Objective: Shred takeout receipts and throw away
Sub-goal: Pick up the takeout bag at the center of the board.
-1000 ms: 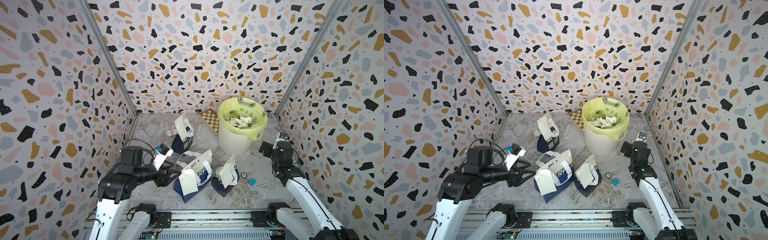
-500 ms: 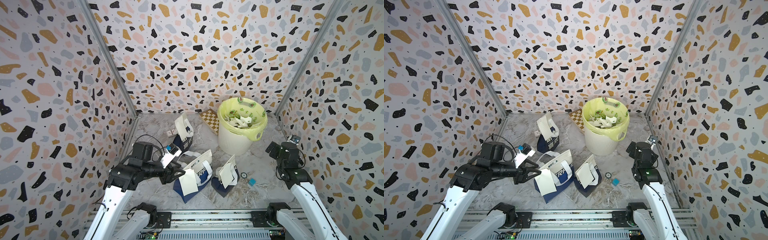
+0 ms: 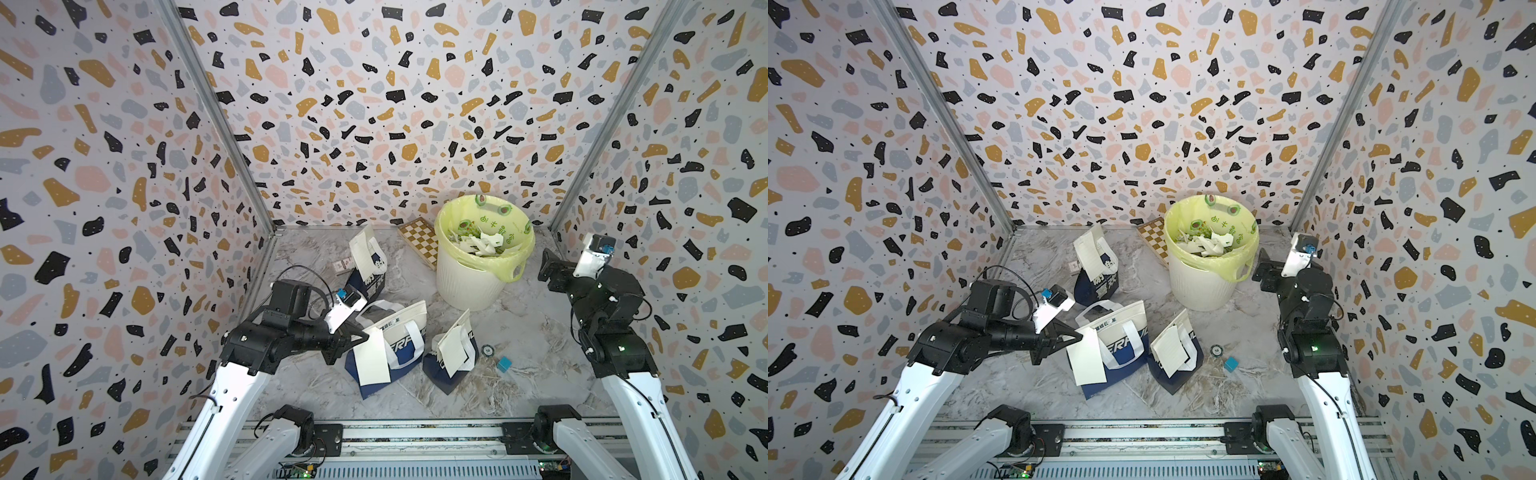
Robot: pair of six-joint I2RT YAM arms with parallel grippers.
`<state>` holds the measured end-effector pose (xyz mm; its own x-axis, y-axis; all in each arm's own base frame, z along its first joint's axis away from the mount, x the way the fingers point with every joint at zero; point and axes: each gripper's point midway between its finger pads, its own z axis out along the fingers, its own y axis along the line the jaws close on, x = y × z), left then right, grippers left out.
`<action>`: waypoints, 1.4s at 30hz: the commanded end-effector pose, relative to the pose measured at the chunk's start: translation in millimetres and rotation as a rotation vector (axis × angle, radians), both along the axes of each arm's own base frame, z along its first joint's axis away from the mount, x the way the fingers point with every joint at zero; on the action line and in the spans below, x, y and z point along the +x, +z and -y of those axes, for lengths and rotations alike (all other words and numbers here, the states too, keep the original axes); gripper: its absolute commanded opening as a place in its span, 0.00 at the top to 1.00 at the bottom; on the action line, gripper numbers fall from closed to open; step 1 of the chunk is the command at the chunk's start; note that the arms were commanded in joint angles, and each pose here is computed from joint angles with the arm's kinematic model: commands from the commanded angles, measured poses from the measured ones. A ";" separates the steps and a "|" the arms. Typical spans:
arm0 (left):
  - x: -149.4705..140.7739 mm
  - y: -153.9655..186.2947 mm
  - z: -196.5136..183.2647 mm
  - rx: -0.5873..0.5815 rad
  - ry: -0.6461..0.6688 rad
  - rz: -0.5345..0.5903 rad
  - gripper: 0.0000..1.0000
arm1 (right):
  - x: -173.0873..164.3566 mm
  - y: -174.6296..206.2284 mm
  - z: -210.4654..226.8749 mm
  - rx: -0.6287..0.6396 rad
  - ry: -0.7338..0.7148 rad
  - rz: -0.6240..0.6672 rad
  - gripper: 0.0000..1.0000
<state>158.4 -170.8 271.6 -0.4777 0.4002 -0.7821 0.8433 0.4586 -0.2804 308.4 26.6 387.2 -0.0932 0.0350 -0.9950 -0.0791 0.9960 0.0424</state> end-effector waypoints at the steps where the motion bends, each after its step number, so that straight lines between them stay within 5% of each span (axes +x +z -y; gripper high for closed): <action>1: 9.7 17.4 2.6 -0.016 -0.015 0.120 1.00 | -17.0 39.1 -84.4 -0.116 0.469 0.115 0.09; 7: 18.8 15.4 4.4 0.022 -0.067 0.188 1.00 | -63.5 26.2 -203.7 -0.348 1.009 0.123 0.12; 15: 25.1 32.2 16.6 -0.022 -0.169 0.274 1.00 | -112.2 -23.2 -295.9 -0.498 1.426 0.088 0.13; 33: 28.9 34.6 20.9 -0.004 -0.261 0.385 1.00 | -111.5 -93.6 -330.7 -0.522 1.661 -0.147 0.60; 40: 33.2 35.1 21.4 -0.005 -0.248 0.398 1.00 | -116.1 -103.6 -332.5 -0.495 1.704 -0.201 0.97; 42: 40.1 34.0 19.7 0.008 -0.214 0.403 1.00 | -117.7 -105.2 -332.8 -0.485 1.716 -0.211 1.00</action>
